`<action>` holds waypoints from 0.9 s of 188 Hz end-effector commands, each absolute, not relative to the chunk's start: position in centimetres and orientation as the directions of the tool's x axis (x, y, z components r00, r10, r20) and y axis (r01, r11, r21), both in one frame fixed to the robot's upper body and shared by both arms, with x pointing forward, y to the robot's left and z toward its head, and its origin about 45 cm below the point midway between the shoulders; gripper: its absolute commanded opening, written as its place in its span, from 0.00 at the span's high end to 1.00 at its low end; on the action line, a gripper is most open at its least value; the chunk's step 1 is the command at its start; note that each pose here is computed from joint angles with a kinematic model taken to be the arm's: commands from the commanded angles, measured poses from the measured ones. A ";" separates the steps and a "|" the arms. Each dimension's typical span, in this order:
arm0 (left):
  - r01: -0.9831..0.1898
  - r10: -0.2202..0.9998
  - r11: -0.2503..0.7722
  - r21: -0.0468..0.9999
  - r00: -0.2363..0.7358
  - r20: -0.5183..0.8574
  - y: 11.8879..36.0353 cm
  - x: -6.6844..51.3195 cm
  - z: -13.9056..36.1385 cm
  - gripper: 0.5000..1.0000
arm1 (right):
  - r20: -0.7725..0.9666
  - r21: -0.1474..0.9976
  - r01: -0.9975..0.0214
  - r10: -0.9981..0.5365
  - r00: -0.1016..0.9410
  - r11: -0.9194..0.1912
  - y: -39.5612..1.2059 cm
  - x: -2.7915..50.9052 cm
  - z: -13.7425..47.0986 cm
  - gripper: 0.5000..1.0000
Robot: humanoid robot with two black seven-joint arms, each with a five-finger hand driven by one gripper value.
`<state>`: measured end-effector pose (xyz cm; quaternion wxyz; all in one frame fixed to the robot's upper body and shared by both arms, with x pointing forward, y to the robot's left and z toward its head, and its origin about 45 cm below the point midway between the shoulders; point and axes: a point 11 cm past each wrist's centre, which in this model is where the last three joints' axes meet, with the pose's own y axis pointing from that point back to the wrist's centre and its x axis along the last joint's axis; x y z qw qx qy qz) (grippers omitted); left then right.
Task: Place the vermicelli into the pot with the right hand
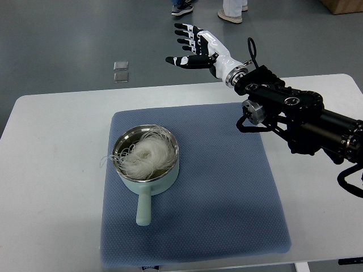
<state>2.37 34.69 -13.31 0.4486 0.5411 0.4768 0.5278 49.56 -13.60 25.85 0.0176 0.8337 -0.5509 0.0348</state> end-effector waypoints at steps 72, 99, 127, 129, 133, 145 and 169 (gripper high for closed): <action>0.042 0.990 -0.143 0.989 -0.012 0.143 34.7 2.4 -13.3 0.00 | -0.150 0.102 -0.972 -0.969 0.195 -0.211 -19.7 48.9 21.1 0.20; 0.040 0.989 -0.145 0.989 -0.010 0.145 34.7 2.6 -13.3 0.00 | -0.191 0.121 -0.974 -0.968 0.165 -0.190 -20.4 48.6 20.5 0.17; 0.038 0.989 -0.144 0.989 -0.011 0.145 34.7 2.6 -13.3 0.00 | -0.258 0.133 -0.970 -0.952 0.166 -0.205 -20.6 48.5 20.1 0.17; 0.038 0.989 -0.144 0.989 -0.011 0.145 34.7 2.6 -13.3 0.00 | -0.261 0.134 -0.970 -0.951 0.165 -0.205 -20.6 48.4 20.0 0.17; 0.038 0.989 -0.144 0.989 -0.011 0.145 34.7 2.6 -13.3 0.00 | -0.266 0.132 -0.970 -0.950 0.165 -0.206 -20.7 48.4 20.0 0.17; 0.038 0.989 -0.146 0.989 -0.012 0.146 34.8 2.6 -13.3 0.00 | -0.263 0.129 -0.971 -0.951 0.162 -0.201 -20.8 48.3 19.9 0.15; 0.036 0.989 -0.146 0.989 -0.011 0.146 34.8 2.7 -13.3 0.00 | -0.266 0.139 -0.970 -0.951 0.157 -0.199 -20.9 48.0 19.3 0.15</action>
